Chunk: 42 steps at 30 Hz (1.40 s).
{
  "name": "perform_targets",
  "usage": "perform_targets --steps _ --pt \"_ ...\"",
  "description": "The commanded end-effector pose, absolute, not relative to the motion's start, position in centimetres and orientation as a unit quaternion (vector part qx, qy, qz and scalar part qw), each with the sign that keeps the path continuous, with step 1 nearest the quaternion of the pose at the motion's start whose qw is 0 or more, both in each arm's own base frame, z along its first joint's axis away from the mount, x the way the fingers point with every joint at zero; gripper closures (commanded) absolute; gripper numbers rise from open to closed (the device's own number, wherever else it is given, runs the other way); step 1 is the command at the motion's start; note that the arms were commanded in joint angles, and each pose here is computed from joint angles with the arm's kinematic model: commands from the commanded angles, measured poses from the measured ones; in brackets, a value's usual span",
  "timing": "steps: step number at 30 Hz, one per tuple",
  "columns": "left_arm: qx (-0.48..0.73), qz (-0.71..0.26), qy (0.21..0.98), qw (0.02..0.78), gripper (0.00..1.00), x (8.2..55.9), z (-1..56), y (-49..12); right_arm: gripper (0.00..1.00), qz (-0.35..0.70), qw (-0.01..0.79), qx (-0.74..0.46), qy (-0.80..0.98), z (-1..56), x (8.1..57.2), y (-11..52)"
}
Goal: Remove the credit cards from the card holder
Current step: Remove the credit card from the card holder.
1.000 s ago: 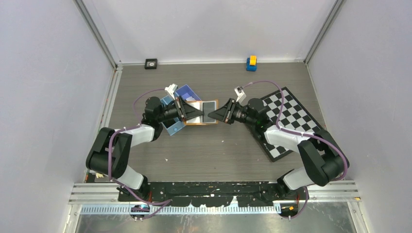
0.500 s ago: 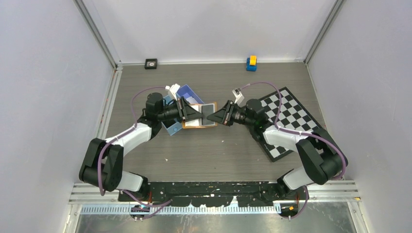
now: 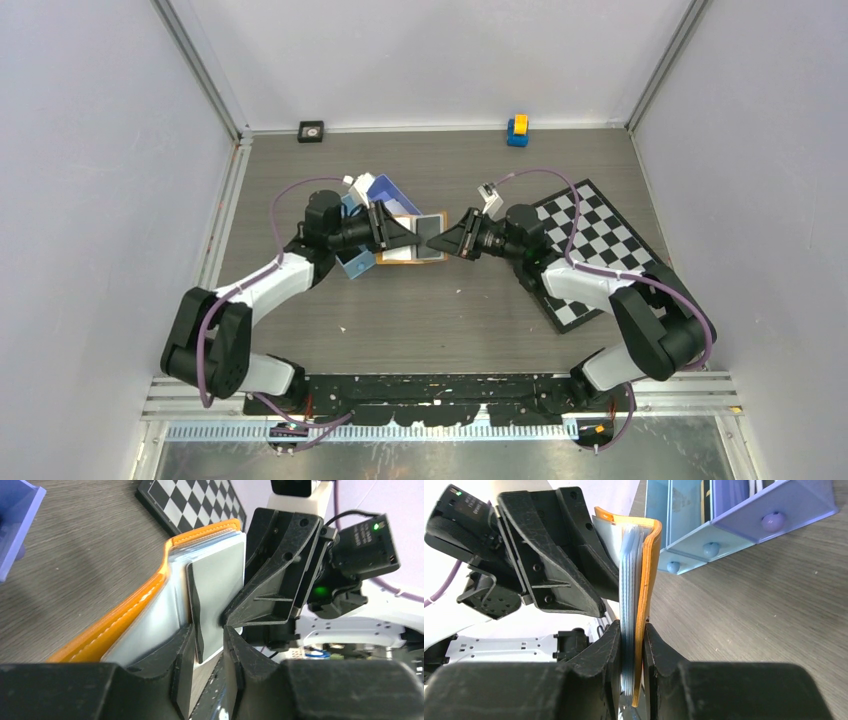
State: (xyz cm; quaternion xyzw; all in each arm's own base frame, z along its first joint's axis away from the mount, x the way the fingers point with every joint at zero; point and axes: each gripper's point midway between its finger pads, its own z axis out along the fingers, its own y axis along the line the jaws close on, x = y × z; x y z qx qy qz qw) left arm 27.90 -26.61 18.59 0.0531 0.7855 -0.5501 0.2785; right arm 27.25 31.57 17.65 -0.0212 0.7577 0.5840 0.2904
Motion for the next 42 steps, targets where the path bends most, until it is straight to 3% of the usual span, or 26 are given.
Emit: perform_targets --steps 1,7,15,18,23,33,42 --pt "0.092 -0.65 0.708 0.262 0.75 26.5 22.4 -28.5 0.95 0.635 0.317 -0.088 0.699 22.9 25.7 33.3" --pt "0.085 -0.709 0.641 0.282 0.92 26.5 25.6 -26.8 0.95 0.644 0.306 -0.077 0.697 22.4 26.0 33.6" --pt "0.089 -0.738 0.614 0.267 1.0 26.3 26.4 -26.9 0.85 0.65 0.292 -0.071 0.698 21.8 26.4 33.8" --pt "0.087 -0.741 0.613 0.262 1.0 26.3 26.2 -27.0 0.83 0.65 0.294 -0.07 0.697 21.9 26.4 33.7" --pt "0.086 -0.74 0.614 0.26 1.0 26.4 26.0 -27.0 0.99 0.652 0.295 -0.07 0.695 22.1 26.4 33.7" --pt "0.096 -0.743 0.623 0.227 0.83 25.9 25.0 -28.6 1.0 0.662 0.294 -0.079 0.685 22.8 25.9 33.7" --pt "0.093 -0.739 0.635 0.207 0.81 25.9 23.9 -29.5 0.99 0.675 0.287 -0.085 0.675 23.3 25.6 33.9"
